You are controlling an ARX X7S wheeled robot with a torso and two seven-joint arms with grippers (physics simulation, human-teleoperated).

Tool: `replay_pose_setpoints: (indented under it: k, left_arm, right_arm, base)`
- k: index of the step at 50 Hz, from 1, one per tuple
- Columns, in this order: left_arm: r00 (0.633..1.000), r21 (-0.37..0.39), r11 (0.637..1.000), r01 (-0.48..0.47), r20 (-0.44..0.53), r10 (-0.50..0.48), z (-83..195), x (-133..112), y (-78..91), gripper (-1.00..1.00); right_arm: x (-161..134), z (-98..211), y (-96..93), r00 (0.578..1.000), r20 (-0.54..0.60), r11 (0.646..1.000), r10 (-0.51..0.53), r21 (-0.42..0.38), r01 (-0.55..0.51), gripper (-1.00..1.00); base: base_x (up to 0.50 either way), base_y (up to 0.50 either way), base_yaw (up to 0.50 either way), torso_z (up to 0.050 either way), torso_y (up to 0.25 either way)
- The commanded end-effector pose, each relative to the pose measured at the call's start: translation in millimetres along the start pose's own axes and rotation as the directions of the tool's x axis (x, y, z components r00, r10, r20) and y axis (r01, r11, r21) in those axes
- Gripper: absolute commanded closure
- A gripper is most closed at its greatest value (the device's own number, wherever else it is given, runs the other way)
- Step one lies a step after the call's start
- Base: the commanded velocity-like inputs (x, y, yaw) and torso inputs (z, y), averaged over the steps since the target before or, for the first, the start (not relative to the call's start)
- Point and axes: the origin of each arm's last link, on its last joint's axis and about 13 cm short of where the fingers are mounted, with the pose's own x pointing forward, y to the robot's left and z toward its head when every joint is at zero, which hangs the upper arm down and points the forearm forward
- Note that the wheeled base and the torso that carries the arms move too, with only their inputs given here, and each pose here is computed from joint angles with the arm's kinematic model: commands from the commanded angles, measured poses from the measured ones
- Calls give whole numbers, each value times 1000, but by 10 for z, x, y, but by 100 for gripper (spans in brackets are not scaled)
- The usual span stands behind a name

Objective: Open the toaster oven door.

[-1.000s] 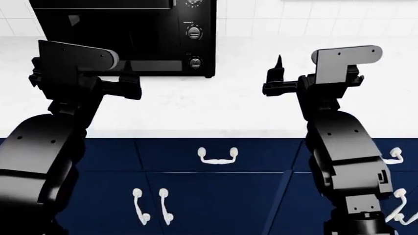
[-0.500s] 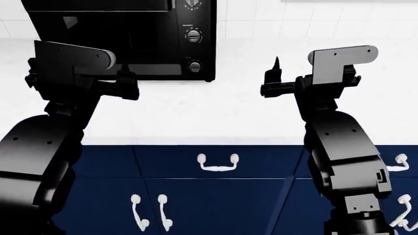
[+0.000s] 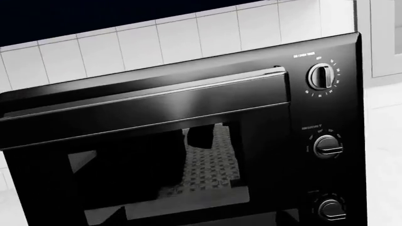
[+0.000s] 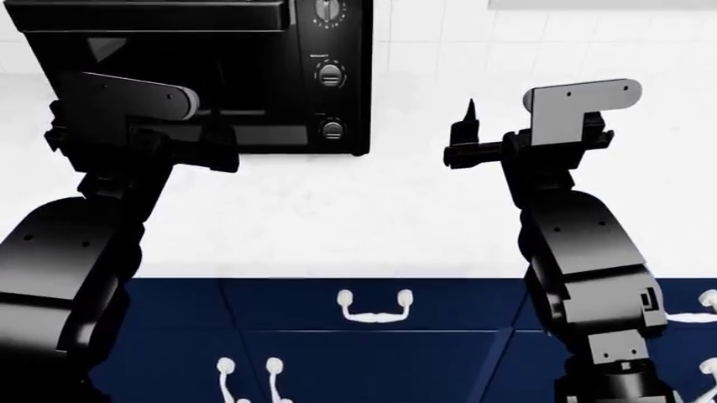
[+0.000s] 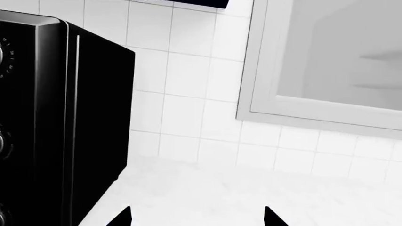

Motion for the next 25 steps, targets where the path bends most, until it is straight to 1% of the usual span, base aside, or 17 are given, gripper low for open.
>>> replay_pose_setpoints:
  k: [1,25]
  left_arm:
    - [1000,2,1000,-1,0,1,2,-3,5,-100]
    - [1000,8,1000,3,-1,-3,21,-19,-6,-100]
  right_arm:
    - [4,-7,6,1000,-2,1000,3,0,-3,-100]
    - [-5,-6,-11,1000,-3,1000,0,2,0,-100]
  base:
    - [180,0,0,0,0]
    - [180,0,0,0,0]
